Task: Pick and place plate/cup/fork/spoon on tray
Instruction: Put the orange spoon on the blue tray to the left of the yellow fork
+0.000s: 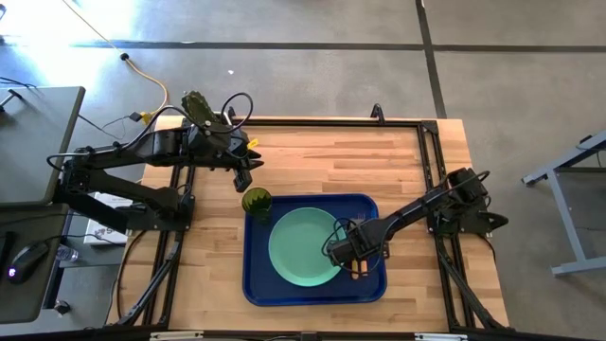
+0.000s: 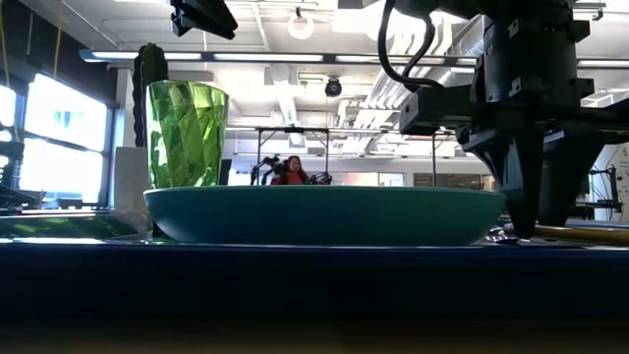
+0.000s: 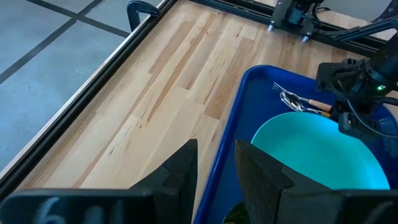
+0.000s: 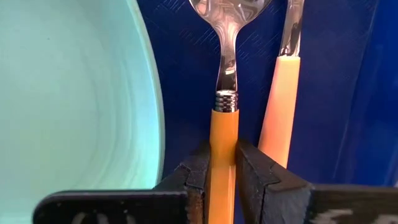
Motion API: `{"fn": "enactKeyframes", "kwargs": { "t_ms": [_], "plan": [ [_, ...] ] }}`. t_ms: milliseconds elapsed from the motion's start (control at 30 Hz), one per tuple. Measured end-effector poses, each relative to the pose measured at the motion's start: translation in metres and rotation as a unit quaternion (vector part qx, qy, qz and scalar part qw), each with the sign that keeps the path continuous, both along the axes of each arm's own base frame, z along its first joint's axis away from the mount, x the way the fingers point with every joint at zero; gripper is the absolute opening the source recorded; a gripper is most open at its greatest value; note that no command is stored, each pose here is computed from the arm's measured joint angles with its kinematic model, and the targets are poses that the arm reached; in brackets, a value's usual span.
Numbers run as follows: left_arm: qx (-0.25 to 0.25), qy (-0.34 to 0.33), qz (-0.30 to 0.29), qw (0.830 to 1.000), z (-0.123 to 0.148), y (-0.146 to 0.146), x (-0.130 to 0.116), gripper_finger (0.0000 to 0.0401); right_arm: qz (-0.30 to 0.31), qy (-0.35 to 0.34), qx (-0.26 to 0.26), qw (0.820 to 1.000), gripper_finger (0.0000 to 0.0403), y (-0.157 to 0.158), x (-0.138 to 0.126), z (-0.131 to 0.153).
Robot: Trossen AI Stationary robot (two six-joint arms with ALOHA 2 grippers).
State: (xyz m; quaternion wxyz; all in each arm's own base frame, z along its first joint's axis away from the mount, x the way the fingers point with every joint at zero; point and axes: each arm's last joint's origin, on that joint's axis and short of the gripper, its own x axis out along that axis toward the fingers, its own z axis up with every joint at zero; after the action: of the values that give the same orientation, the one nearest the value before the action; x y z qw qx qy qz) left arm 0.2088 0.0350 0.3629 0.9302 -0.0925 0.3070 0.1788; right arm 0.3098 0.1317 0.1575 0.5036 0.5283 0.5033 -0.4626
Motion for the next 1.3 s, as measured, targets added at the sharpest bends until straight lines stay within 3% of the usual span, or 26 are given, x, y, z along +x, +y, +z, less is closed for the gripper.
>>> {"fn": "enactKeyframes", "kwargs": {
  "t_ms": [1100,1300],
  "plan": [
    [0.0,0.0,0.0,1.0,0.0,0.0,0.0,0.0097,0.01,0.004,0.003,1.0,0.0035,0.0017,0.0033,-0.0094],
    [0.0,0.0,0.0,1.0,0.0,0.0,0.0,0.0097,0.013,0.001,0.0,1.0,0.0065,0.0017,0.0038,-0.0093]
  ]
}}
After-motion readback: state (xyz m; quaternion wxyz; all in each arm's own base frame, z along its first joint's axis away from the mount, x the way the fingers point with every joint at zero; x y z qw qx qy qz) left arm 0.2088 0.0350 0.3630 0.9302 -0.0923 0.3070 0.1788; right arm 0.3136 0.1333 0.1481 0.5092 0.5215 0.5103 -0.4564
